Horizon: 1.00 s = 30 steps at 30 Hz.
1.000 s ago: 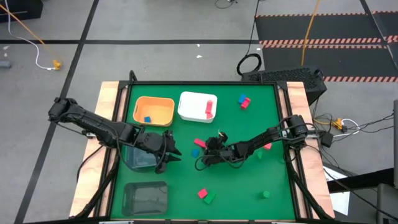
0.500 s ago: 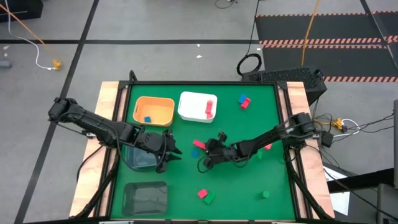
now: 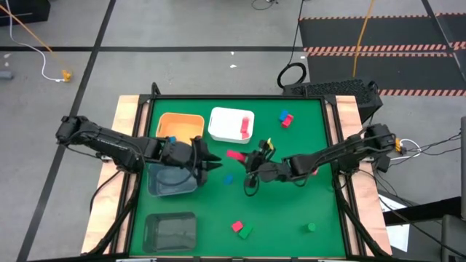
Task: Sort & place blocks by color
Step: Put the middle left red block into the grey bin
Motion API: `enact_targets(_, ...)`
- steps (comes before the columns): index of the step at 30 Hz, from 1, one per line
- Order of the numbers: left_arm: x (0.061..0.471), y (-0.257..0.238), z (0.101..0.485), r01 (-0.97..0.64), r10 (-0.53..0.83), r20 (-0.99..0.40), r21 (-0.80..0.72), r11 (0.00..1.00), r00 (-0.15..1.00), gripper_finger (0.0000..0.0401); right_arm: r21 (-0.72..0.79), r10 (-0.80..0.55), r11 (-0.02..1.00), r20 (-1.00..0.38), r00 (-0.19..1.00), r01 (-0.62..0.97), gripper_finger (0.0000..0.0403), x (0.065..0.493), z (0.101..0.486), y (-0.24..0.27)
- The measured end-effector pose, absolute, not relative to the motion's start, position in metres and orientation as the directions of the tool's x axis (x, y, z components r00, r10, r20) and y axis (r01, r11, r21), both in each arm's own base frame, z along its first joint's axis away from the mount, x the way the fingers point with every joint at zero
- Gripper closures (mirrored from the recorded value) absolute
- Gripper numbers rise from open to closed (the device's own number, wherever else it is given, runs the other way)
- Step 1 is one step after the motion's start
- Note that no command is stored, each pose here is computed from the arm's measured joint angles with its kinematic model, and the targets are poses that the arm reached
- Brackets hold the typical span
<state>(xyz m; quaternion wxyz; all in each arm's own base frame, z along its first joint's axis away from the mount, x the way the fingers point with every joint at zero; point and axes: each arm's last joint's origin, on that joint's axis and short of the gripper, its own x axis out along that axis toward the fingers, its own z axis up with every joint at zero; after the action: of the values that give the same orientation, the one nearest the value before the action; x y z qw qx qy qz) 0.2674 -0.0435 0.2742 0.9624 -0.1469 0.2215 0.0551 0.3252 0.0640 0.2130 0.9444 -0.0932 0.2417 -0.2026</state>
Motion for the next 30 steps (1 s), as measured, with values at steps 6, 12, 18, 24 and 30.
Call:
enact_targets(6, 0.27, -0.037, 0.278, -0.16, 0.019, -0.41, -0.312, 0.937, 0.912, 0.0287, -0.458, -0.424, 0.859, -0.383, 0.82, 0.23, 0.0316, 0.321, 0.226, 0.063)
enact_targets(12, 0.27, -0.037, 0.277, -0.182, 0.011, -0.414, -0.378, 0.907, 0.91, 0.0287, -0.552, -0.425, 0.817, -0.377, 0.823, 0.169, 0.0316, 0.321, 0.228, 0.063)
enact_targets(18, 0.27, -0.037, 0.277, -0.217, 0.025, -0.414, -0.423, 0.88, 0.91, 0.0287, -0.599, -0.425, 0.789, -0.376, 0.823, 0.134, 0.0316, 0.321, 0.228, 0.063)
enact_targets(24, 0.27, -0.025, 0.277, -0.389, 0.201, -0.403, -0.464, 0.796, 0.893, 0.0288, -0.603, -0.435, 0.786, -0.376, 0.818, 0.141, 0.0316, 0.321, 0.228, 0.059)
enact_targets(30, 0.271, -0.014, 0.277, -0.419, 0.231, -0.405, -0.473, 0.775, 0.885, 0.0298, -0.619, -0.484, 0.763, -0.36, 0.798, 0.183, 0.0316, 0.321, 0.229, 0.056)
